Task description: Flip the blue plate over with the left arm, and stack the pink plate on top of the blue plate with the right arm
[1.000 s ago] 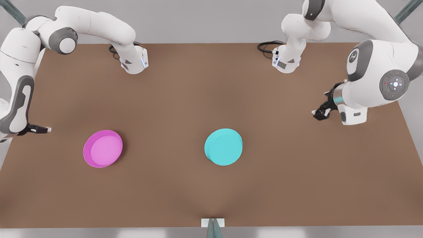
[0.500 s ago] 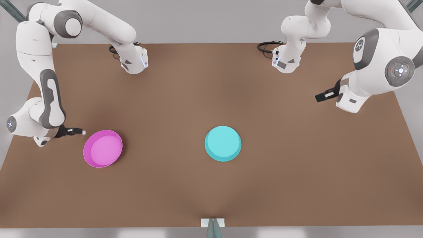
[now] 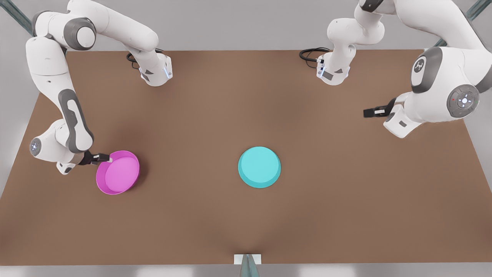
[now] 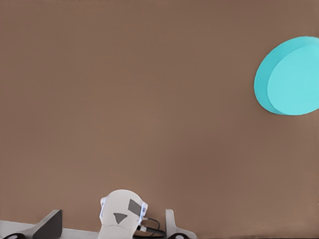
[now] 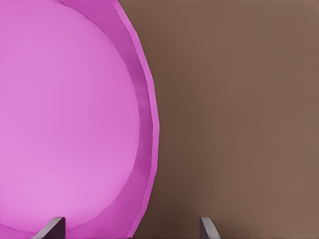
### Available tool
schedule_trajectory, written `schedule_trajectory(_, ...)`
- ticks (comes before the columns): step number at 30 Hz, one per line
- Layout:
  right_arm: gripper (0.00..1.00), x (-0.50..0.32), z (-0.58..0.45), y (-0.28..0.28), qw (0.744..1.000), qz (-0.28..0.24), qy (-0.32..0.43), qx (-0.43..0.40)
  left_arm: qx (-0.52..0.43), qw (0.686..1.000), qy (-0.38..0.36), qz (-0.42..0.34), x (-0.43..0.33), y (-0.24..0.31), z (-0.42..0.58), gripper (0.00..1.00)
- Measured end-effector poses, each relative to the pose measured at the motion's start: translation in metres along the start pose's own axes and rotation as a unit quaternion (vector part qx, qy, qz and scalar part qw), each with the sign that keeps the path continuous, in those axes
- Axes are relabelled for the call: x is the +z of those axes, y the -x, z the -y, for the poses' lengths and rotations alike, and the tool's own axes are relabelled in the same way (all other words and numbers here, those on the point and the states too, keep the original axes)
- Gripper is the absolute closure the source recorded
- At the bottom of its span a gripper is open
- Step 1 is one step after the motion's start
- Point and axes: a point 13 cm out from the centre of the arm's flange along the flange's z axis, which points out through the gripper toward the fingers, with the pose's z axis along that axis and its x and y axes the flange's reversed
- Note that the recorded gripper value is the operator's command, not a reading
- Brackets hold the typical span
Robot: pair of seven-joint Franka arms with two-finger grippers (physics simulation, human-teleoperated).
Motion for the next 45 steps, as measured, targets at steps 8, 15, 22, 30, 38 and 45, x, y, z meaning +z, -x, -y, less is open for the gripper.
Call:
schedule_trajectory(8,0.64,-0.003,-0.002,0.009,1.0,0.015,-0.002,-0.009,0.024,1.0,-0.003,0.012,-0.004,-0.001,0.016,0.0)
schedule_trajectory(15,0.79,-0.028,-0.013,0.023,0.999,0.027,-0.006,-0.03,0.028,0.999,-0.001,0.018,-0.01,-0.007,0.013,0.0)
schedule_trajectory(22,0.79,-0.06,-0.188,0.111,0.989,0.033,0.024,-0.143,0.021,0.998,0.009,0.051,-0.032,-0.01,-0.001,0.0)
schedule_trajectory(30,0.79,0.003,-0.49,0.172,0.98,0.004,0.067,-0.19,0.018,0.998,0.012,0.059,-0.055,-0.031,-0.012,0.0)
schedule_trajectory(38,0.79,0.077,-0.644,0.132,0.991,-0.028,0.07,-0.109,0.02,0.999,0.017,0.036,-0.049,-0.037,-0.014,0.0)
schedule_trajectory(45,0.0,0.109,-0.673,0.115,0.999,-0.024,0.038,-0.02,0.024,0.998,0.012,0.059,-0.055,-0.029,-0.011,0.0)
